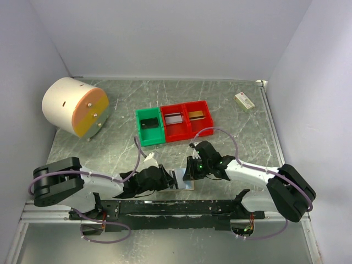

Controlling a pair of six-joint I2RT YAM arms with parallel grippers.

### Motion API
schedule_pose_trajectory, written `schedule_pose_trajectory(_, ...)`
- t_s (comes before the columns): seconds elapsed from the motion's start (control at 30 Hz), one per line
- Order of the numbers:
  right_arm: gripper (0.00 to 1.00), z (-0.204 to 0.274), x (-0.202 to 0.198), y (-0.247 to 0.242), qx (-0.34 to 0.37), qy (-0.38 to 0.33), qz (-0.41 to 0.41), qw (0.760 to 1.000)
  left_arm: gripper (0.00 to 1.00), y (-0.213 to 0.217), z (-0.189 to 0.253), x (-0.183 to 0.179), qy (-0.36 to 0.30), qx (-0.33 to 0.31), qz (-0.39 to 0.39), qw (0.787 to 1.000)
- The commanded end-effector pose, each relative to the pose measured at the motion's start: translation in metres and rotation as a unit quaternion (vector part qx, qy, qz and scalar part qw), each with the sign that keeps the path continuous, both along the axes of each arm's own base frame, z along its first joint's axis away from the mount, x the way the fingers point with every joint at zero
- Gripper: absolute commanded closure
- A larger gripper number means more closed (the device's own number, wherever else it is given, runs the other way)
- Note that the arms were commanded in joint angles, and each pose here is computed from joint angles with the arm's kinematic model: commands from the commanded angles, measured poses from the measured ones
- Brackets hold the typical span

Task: Take the credit cards out of the card holder

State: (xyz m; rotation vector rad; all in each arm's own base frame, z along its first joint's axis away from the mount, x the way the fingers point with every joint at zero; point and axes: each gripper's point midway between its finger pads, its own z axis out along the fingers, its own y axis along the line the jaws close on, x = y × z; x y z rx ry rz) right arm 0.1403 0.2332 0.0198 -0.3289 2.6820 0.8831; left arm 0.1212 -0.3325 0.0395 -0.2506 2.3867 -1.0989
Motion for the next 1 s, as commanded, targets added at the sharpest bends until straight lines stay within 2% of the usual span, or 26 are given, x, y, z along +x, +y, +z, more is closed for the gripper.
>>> schedule_pose_trajectory(0.0,0.81,-0.015,-0.008,-0.011,-0.020,0.014,-0.005,1.000,0.67,-0.016,0.009,0.003,-0.012,-0.027,-0.007,1.000)
schedule_pose_trajectory(0.1,0.81,-0.017,-0.010,-0.011,-0.019,0.018,-0.003,1.000,0.71,-0.019,0.010,0.005,-0.013,-0.039,-0.004,0.999)
schedule_pose_trajectory(0.33,0.81,-0.014,-0.006,-0.011,-0.024,0.010,-0.007,1.000,0.93,-0.009,0.008,0.006,-0.010,-0.038,0.013,0.999)
schedule_pose_trajectory(0.67,0.79,-0.001,0.016,-0.014,-0.051,-0.034,-0.019,0.998,0.93,0.028,0.003,0.006,0.000,0.038,0.045,0.998)
schedule_pose_trajectory(0.97,0.72,0.067,0.026,0.020,0.051,-0.116,0.055,0.990,0.93,0.035,0.037,0.005,-0.033,0.010,0.033,0.999)
